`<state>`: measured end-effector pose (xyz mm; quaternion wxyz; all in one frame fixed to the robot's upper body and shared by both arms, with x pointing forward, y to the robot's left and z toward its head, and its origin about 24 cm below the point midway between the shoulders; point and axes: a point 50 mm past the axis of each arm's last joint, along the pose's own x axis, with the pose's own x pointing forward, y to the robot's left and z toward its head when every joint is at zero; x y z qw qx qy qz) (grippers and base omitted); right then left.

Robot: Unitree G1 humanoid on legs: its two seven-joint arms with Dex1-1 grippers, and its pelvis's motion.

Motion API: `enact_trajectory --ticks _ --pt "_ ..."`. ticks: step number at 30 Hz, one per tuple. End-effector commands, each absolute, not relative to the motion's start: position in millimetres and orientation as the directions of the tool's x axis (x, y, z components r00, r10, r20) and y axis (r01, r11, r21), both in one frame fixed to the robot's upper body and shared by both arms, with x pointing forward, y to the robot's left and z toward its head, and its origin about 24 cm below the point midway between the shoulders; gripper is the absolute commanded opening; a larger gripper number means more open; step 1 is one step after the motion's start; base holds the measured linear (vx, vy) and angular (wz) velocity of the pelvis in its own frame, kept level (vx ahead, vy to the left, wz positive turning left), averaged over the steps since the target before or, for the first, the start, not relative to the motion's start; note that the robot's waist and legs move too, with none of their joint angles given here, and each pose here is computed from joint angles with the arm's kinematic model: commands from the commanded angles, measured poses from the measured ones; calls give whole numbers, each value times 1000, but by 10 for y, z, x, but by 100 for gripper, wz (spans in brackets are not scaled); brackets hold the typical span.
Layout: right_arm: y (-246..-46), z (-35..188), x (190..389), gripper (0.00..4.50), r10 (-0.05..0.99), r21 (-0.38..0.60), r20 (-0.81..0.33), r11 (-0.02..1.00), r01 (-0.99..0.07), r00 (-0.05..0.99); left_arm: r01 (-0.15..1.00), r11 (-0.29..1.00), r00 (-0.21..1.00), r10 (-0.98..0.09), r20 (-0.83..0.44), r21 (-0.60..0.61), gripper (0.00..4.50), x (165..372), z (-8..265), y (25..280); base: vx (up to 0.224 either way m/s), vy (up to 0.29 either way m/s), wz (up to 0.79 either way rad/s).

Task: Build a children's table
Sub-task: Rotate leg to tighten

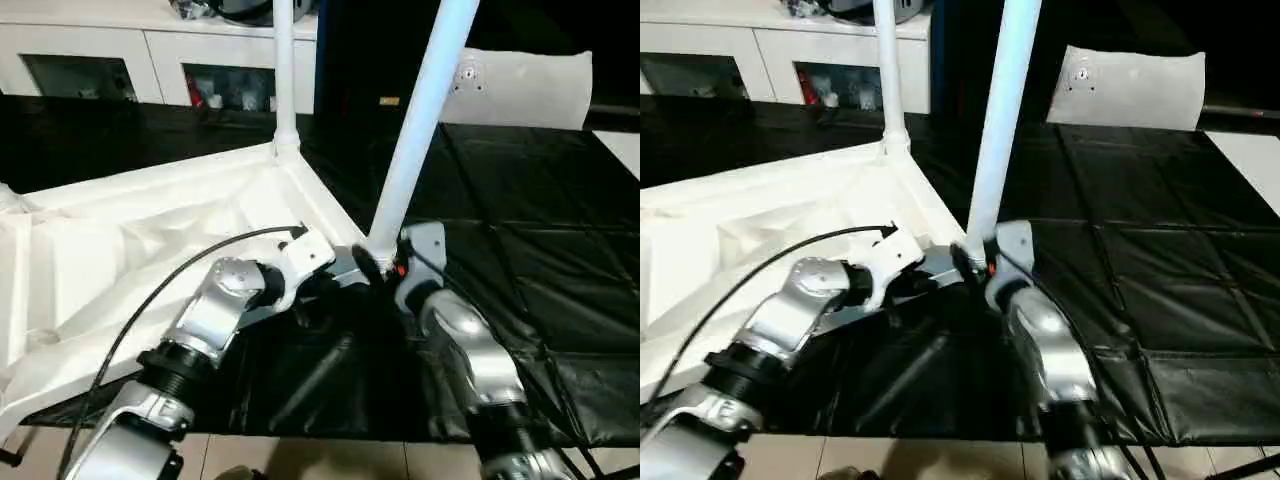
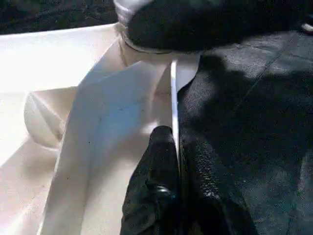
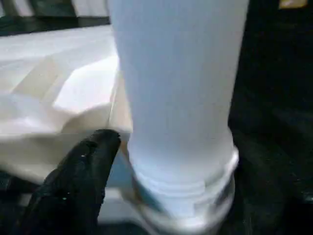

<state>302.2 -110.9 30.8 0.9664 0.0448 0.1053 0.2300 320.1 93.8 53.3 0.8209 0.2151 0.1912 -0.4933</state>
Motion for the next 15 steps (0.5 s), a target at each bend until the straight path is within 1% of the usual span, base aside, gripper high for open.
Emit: enact_trajectory --ticks 1,2,4,5,7,9,11,15 --pt "-1105 336 2956 415 553 149 -154 832 -534 819 928 345 364 -768 -527 138 0 3132 452 977 0 0 0" --pt "-1129 347 2952 432 560 143 -147 828 -542 816 933 330 353 -773 -527 141 0 3126 453 992 0 0 0" --pt "-1303 433 2921 446 622 97 -115 783 -615 774 956 266 289 -788 -543 123 0 3095 441 1102 0 0 0" --pt "-1335 448 2912 446 638 87 -113 770 -632 762 964 238 264 -794 -548 120 0 3080 440 1127 0 0 0" --pt "-1450 495 2885 446 688 31 -123 723 -691 715 983 140 183 -800 -572 119 0 3040 435 1218 0 0 0" --pt "-1507 518 2874 446 716 5 -135 692 -722 685 989 101 145 -799 -584 108 0 3025 431 1267 0 0 0" --pt "-1555 542 2858 446 755 4 -148 646 -763 639 994 65 106 -802 -588 90 0 3014 433 1313 0 0 0" --pt "-1589 594 2804 446 855 -3 -196 490 -872 481 998 -24 19 -801 -598 64 0 3012 473 1374 0 0 0"
